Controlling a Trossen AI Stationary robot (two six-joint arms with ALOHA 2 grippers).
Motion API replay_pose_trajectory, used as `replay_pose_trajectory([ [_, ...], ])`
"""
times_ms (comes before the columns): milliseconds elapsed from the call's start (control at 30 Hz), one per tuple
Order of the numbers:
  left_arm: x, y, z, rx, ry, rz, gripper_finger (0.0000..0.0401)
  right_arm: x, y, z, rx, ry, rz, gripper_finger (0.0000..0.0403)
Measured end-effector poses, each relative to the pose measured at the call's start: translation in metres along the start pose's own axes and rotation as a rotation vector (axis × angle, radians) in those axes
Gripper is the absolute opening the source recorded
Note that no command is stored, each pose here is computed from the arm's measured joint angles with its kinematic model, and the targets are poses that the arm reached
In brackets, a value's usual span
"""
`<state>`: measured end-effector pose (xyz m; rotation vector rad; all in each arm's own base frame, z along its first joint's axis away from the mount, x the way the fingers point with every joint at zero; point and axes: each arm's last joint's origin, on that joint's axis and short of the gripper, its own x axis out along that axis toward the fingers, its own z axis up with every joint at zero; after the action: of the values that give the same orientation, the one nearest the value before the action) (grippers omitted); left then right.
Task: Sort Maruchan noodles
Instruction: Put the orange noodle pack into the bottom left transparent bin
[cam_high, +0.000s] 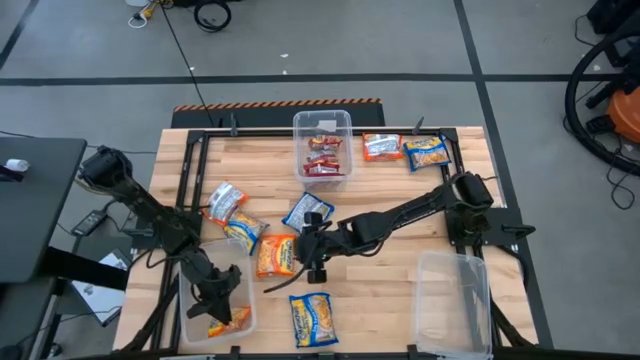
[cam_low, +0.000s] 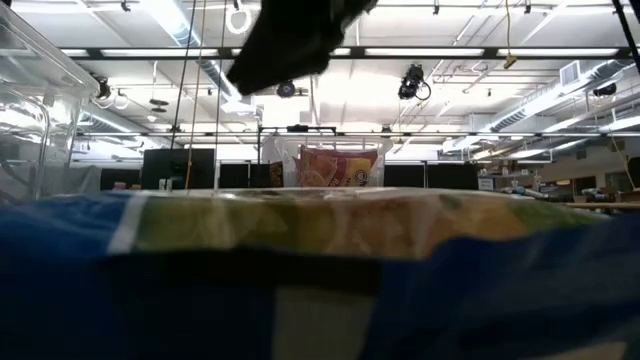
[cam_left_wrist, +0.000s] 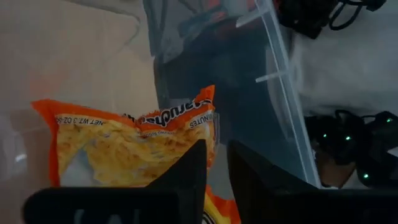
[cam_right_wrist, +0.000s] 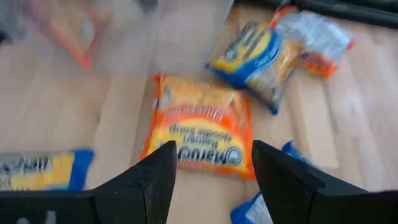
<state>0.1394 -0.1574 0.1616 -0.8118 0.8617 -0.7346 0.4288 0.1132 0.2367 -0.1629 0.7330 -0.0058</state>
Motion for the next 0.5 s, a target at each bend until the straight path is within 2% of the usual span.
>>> replay_pose_trajectory([
  [133, 0.001, -0.006, 0.003, 0.015, 0.041, 0.038, 0.0045, 0.011, 0.006, -0.004, -0.063, -0.006, 0.028, 0.0215],
  [333, -0.001, -0.014, 0.009, 0.061, 0.094, 0.126, 0.0008, 0.020, 0.010, -0.006, -0.264, -0.025, 0.065, 0.0211],
  [433, -0.007, -0.022, 0.015, 0.091, 0.118, 0.183, 0.0007, 0.027, 0.012, -0.013, -0.365, 0.006, 0.097, 0.0211],
  [500, -0.012, -0.029, 0.021, 0.121, 0.129, 0.237, 0.0006, 0.034, 0.015, -0.018, -0.383, 0.017, 0.139, 0.0211],
])
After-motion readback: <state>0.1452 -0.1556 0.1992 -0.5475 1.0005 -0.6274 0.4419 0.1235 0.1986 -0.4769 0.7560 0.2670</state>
